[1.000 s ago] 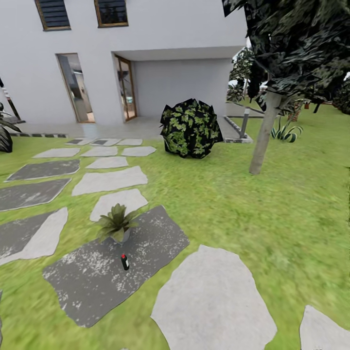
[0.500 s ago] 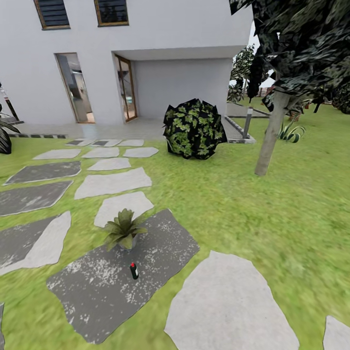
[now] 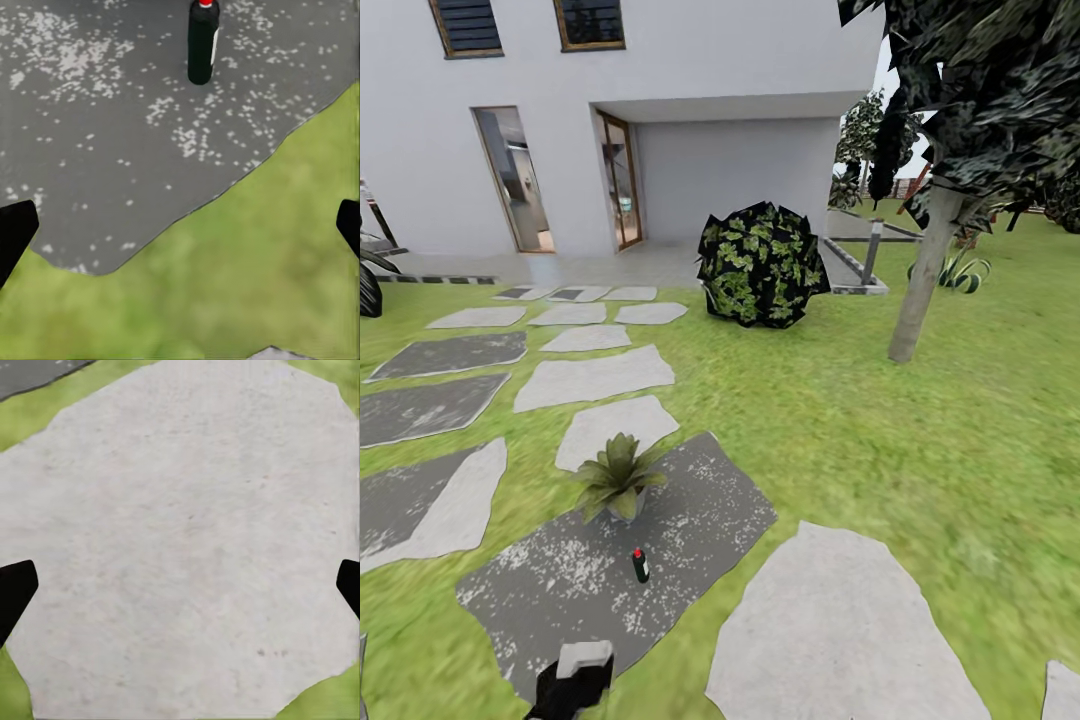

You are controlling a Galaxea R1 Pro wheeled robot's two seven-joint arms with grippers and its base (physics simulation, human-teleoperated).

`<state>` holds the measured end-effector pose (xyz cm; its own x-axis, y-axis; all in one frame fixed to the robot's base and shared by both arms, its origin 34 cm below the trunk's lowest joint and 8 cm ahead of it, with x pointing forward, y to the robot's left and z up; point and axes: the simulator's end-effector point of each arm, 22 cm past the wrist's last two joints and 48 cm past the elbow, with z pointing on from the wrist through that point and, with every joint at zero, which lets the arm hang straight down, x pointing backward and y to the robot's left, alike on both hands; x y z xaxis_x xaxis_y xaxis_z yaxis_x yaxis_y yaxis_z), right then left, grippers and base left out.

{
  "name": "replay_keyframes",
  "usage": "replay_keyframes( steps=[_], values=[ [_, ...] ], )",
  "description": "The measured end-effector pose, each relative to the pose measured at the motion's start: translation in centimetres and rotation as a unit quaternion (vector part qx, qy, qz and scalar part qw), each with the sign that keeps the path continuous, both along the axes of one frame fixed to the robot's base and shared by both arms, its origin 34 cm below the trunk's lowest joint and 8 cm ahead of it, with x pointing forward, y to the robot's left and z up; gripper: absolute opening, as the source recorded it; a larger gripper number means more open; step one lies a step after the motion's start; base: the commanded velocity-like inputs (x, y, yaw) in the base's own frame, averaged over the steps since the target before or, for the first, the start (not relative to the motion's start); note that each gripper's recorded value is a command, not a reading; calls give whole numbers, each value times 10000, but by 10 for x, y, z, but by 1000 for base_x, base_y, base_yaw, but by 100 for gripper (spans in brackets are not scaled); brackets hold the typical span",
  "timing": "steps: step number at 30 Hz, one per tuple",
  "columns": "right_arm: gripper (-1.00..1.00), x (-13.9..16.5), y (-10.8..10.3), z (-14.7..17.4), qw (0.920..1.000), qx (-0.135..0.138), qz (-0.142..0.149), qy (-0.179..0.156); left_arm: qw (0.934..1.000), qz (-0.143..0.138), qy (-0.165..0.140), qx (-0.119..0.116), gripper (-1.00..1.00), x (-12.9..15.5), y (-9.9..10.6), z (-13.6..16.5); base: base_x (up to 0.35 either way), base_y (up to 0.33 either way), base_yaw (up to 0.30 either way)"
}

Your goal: Pick up the pesticide atomizer in the garden and spray insectifuge to fully cover both potted plants in the garden.

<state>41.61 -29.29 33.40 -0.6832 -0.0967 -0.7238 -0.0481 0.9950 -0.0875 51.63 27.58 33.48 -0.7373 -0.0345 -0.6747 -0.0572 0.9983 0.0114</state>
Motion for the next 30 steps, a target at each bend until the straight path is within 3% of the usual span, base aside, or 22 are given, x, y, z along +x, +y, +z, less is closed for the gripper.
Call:
replay_keyframes(
  steps=[3,6,11,16,30],
  values=[
    [100,39,2,25,9990,4,21,-443,9995,-5,-321,-11,100,45,-2,23,0,0,0],
    [100,68,3,45,9970,12,32,-770,9988,-1,-499,-13,100,69,-2,37,0,0,0],
    [100,116,3,71,9934,10,29,-1150,9984,11,-560,13,100,77,1,42,0,0,0],
    [100,125,3,74,9928,18,50,-1194,9982,-16,-603,12,100,79,0,45,70,0,0],
    [100,127,5,76,9924,30,67,-1232,9982,-9,-591,32,100,78,3,44,320,0,0]
  ],
)
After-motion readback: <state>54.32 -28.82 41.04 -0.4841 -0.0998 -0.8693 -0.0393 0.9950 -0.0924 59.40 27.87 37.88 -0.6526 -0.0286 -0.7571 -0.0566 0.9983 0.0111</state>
